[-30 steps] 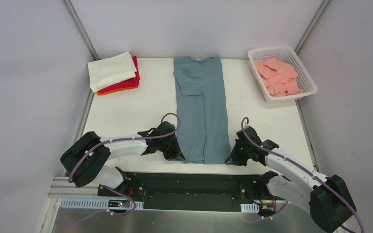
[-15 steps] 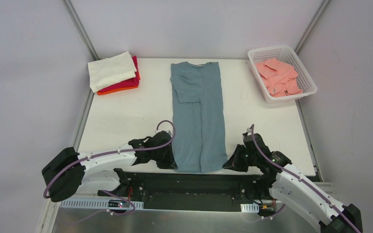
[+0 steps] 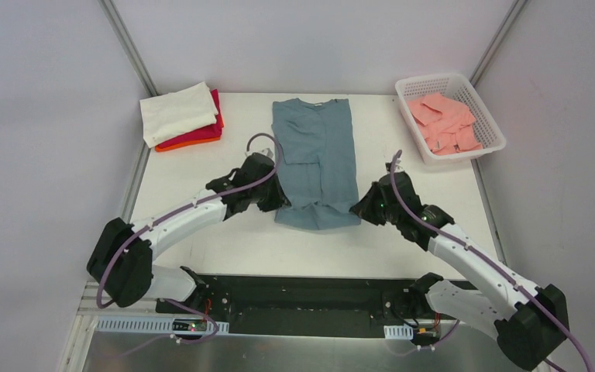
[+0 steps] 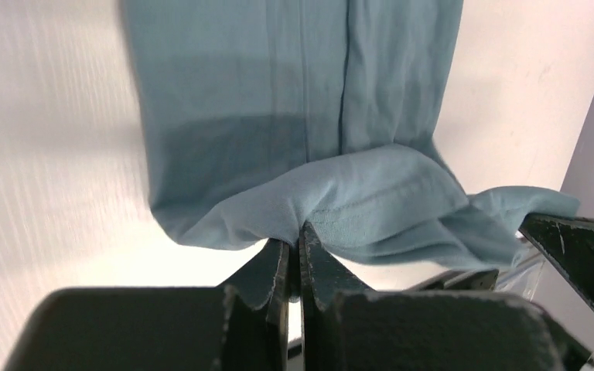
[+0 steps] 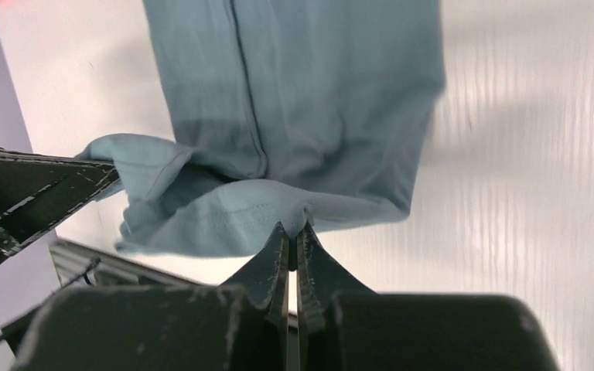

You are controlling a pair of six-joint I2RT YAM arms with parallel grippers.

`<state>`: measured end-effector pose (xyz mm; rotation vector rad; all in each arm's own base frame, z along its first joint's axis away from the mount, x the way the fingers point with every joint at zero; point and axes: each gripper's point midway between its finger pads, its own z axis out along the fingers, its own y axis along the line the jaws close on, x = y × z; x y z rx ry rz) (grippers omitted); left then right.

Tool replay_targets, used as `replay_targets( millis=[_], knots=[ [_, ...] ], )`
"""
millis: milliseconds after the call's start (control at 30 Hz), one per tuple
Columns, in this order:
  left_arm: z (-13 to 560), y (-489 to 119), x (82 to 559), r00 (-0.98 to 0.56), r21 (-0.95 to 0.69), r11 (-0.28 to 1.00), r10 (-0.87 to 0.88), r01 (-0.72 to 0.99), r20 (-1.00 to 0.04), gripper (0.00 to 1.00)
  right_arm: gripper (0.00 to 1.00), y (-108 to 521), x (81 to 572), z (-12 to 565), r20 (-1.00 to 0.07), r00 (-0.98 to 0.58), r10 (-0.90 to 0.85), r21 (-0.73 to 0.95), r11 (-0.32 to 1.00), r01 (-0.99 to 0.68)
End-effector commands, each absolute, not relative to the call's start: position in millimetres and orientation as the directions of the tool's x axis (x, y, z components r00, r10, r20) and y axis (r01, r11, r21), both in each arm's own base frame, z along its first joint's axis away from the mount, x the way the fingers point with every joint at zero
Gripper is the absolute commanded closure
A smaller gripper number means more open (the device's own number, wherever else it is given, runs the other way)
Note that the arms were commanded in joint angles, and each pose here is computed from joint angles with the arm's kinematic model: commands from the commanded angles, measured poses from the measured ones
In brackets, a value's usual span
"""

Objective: Fold and stack the t-shirts
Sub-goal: Fold the folded rectangular tshirt in 1/3 of the way

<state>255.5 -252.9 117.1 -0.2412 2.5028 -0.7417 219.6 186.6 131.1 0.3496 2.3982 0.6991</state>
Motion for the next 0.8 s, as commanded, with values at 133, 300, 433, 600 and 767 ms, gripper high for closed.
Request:
replay_targets(
  millis=[133,300,433,600,767],
  knots=[
    [132,-251,328,-0.833,-0.544,0.839,-0.304,-0.005,-0.462,1.00,1.00,193,313,167,-0.637,-0.641,0.429,0.525,0.850,0.048],
    [123,-249,360,-0.839,-0.548,0.835,-0.326,-0.041,-0.435,1.00,1.00,190,348,172,-0.671,-0.608,0.423,0.496,0.867,0.056],
    [116,-249,376,-0.847,-0.551,0.833,-0.328,-0.050,-0.419,1.00,1.00,189,370,162,-0.666,-0.620,0.415,0.485,0.872,0.064],
    [111,-240,393,-0.836,-0.539,0.839,-0.347,-0.074,-0.425,1.00,1.00,190,392,152,-0.655,-0.634,0.411,0.493,0.868,0.054],
    [103,-239,407,-0.845,-0.545,0.835,-0.346,-0.079,-0.407,1.00,1.00,192,408,141,-0.644,-0.651,0.402,0.489,0.870,0.053]
  ],
)
